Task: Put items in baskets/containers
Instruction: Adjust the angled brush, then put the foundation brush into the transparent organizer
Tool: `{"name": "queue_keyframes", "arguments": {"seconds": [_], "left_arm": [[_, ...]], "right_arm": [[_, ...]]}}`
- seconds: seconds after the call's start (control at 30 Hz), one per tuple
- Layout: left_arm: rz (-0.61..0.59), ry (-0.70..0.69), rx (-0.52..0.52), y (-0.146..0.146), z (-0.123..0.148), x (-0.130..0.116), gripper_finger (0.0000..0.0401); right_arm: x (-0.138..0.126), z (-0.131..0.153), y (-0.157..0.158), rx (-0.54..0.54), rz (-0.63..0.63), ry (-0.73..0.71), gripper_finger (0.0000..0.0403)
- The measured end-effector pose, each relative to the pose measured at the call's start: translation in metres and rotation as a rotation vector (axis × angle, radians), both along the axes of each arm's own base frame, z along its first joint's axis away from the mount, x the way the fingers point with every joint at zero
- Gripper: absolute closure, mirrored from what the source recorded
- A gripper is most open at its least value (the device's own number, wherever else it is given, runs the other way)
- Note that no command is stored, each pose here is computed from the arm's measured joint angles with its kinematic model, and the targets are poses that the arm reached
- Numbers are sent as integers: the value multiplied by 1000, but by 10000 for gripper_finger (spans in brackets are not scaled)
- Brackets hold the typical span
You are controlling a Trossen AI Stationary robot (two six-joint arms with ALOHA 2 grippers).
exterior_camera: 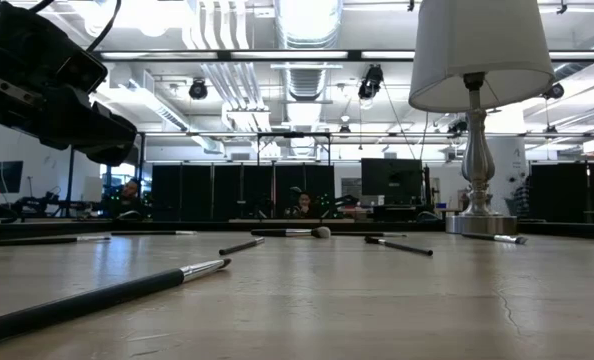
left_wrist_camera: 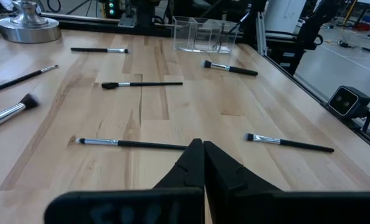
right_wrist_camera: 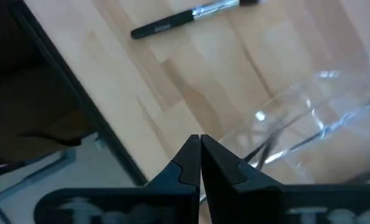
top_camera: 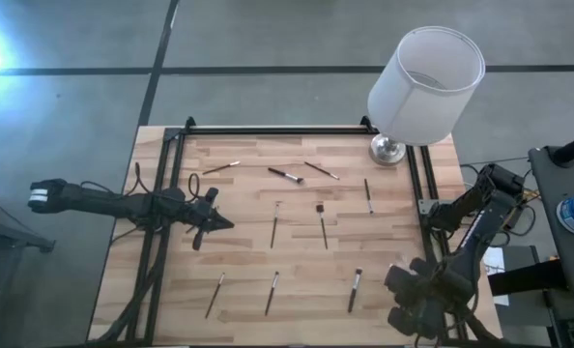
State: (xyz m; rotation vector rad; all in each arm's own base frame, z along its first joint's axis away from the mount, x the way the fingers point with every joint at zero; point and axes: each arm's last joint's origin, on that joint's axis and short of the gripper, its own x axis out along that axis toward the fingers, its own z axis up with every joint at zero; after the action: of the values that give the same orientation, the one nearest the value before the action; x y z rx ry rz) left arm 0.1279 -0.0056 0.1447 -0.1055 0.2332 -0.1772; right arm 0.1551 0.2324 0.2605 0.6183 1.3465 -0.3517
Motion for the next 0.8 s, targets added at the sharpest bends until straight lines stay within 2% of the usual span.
{"name": "queue_keyframes", "arguments": {"seconds": [0.13,0.27,0.43,0.57,0.63,0.8], "left_arm": [[0,3,-1,0,0,0,401],[1,6,-3,0,-1,0,401],[-9,10,-13,-2,-1,0,401],[-20,1,-13,-5,0,0,401],[10,4,-13,-6,0,0,401],[30,74,-52,-15,3,1,401]], "right_arm": [[-4,-1,6,-12,-32,32,394],[-1,1,13,-81,12,-70,394],[9,9,12,-296,85,-360,394],[22,8,1,-501,5,-568,394],[35,4,-6,-576,20,-568,394],[72,-22,-18,-741,194,-555,394]]}}
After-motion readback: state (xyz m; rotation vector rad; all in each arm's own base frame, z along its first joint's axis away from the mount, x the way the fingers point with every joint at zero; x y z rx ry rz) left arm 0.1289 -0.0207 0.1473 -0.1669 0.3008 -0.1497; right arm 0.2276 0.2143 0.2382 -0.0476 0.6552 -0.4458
